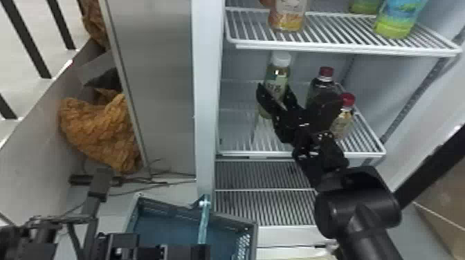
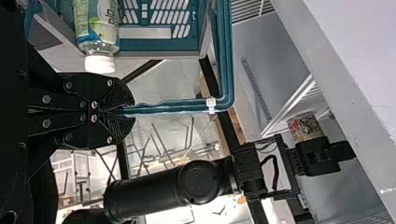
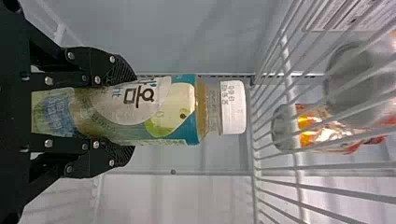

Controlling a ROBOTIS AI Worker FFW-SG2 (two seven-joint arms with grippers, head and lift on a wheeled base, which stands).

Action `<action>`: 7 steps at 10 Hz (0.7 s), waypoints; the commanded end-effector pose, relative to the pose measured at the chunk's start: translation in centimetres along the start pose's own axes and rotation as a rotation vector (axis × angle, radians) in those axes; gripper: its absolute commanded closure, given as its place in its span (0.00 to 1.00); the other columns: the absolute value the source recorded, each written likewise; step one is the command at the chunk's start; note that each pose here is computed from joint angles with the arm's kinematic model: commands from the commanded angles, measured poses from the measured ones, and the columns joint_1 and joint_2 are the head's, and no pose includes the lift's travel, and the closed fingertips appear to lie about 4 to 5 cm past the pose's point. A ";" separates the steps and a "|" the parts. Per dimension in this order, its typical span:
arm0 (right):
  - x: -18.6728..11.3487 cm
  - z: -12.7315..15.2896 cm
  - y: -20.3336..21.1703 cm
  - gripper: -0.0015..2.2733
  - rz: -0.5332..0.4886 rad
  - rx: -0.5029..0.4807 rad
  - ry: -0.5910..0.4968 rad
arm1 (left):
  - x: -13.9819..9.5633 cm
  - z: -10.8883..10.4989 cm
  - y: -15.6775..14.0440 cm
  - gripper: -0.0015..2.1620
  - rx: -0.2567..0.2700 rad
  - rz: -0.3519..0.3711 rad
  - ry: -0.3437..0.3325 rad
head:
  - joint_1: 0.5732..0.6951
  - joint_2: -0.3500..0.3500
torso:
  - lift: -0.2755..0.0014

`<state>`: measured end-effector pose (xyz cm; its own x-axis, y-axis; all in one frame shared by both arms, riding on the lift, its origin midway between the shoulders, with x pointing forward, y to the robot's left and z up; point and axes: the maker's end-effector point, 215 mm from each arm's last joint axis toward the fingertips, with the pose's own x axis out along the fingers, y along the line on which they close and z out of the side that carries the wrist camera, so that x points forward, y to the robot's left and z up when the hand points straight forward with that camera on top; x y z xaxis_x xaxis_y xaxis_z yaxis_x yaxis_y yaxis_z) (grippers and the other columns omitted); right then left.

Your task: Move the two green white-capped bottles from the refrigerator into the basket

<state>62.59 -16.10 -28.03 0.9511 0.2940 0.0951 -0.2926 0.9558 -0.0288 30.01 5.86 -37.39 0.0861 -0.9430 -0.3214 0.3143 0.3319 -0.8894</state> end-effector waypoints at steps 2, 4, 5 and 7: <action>-2.6 0.6 -0.8 0.42 -0.015 -0.009 0.000 | 0.0 -0.1 0.0 0.55 -0.002 0.000 -0.002 | 1.00 0.32 | 0.04; -4.1 1.6 -0.5 0.42 -0.008 -0.008 -0.009 | -0.1 -0.1 0.0 0.55 -0.007 -0.002 -0.005 | 1.00 0.30 | 0.04; -4.2 1.7 -0.2 0.42 -0.001 -0.002 -0.005 | -0.1 -0.1 0.0 0.55 -0.004 -0.002 -0.005 | 1.00 0.29 | 0.04; -5.4 1.8 0.3 0.42 0.010 0.014 0.000 | 0.0 -0.1 -0.1 0.55 -0.002 -0.005 0.000 | 1.00 0.29 | 0.04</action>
<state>57.59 -17.43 -26.71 0.9479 0.3027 0.0997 -0.3021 0.9530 -0.0215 29.85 5.84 -37.38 0.0862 -0.9444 -0.3171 0.3107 0.3279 -0.8921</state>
